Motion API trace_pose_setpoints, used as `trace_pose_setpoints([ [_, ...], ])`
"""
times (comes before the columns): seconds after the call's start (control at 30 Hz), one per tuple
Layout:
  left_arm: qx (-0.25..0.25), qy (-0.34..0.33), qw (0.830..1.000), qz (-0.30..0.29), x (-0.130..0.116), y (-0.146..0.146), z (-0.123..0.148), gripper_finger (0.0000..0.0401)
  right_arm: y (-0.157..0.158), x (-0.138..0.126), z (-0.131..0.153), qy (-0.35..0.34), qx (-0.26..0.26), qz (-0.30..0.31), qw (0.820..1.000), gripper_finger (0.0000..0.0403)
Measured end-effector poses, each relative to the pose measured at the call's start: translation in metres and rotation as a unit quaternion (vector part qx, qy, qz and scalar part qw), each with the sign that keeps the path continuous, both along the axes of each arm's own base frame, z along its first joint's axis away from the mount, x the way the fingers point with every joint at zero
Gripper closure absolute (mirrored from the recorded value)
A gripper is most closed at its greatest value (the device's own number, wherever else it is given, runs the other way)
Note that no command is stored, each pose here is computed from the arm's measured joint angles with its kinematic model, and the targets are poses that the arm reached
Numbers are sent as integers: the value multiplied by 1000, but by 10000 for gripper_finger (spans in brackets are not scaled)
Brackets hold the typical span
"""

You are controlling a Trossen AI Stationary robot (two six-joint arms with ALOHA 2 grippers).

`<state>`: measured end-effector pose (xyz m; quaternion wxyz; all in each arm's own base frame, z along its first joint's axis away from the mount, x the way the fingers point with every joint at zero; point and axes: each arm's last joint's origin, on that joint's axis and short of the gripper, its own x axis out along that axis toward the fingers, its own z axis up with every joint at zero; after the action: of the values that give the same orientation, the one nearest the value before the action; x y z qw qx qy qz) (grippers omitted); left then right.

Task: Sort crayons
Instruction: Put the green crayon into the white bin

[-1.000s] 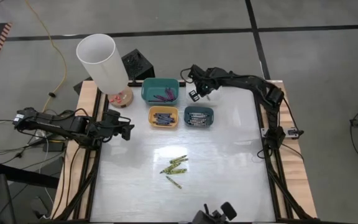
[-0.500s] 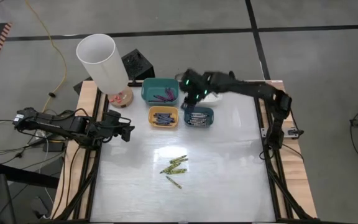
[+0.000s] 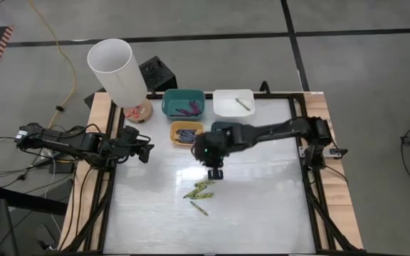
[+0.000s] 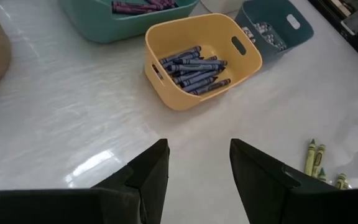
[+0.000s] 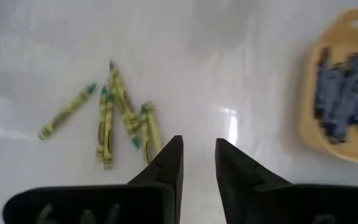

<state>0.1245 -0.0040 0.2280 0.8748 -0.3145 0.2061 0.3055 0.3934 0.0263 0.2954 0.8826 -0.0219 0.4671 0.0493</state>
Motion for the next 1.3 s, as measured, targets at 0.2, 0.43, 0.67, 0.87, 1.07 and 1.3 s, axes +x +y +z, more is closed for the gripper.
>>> trace_pose_setpoints([
  [0.2, 0, 1, 1000, -1, 0, 0, 0, 241, 22, 13, -29, 27, -29, 40, 998, 315],
  [0.43, -1, 9, 1000, -3, 0, 0, -1, 241, 26, 27, -58, 48, -47, 69, 995, 315],
  [0.67, 0, 20, 1000, -4, 1, 0, -4, 241, 30, 33, -85, 87, -46, 98, 990, 315],
  [0.87, -4, 26, 1000, -4, 2, -1, -5, 241, 34, 34, -102, 117, -46, 109, 986, 315],
  [1.07, -3, 29, 1000, -3, 3, -1, -6, 241, 37, 40, -121, 130, -38, 115, 984, 315],
  [1.3, -3, 30, 1000, -3, 3, -1, -6, 241, 39, 43, -134, 144, -35, 109, 983, 318],
])
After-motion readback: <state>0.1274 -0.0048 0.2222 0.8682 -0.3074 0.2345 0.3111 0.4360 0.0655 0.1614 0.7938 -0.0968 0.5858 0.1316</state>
